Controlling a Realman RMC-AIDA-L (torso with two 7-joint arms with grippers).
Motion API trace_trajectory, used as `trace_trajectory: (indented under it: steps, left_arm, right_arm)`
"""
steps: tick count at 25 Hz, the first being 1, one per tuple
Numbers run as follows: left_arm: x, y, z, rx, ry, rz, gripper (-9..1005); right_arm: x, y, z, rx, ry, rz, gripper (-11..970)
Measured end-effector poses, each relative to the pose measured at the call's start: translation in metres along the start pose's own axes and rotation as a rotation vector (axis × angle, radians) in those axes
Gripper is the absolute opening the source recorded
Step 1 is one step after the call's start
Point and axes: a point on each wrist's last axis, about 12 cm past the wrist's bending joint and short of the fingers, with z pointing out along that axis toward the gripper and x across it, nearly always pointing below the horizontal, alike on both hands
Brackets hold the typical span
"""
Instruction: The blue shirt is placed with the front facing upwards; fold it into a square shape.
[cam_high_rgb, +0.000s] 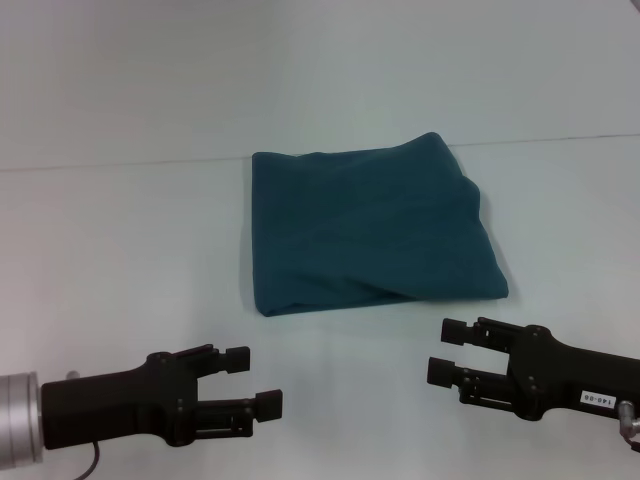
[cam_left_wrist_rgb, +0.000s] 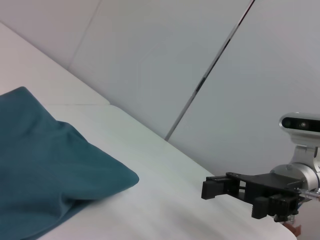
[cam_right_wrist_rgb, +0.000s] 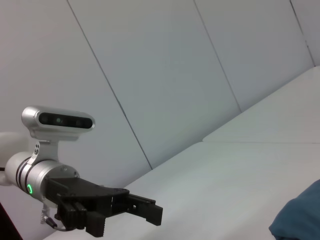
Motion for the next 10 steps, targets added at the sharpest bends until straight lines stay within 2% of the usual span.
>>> trace_trajectory:
  steps: [10]
  left_arm:
    - [0.0012, 0.0000, -0.0025, -0.003, -0.002, -0.001, 946]
  right_arm:
    - [0.0025, -0.0003, -0.0020, 0.015, -0.001, 0.007, 759]
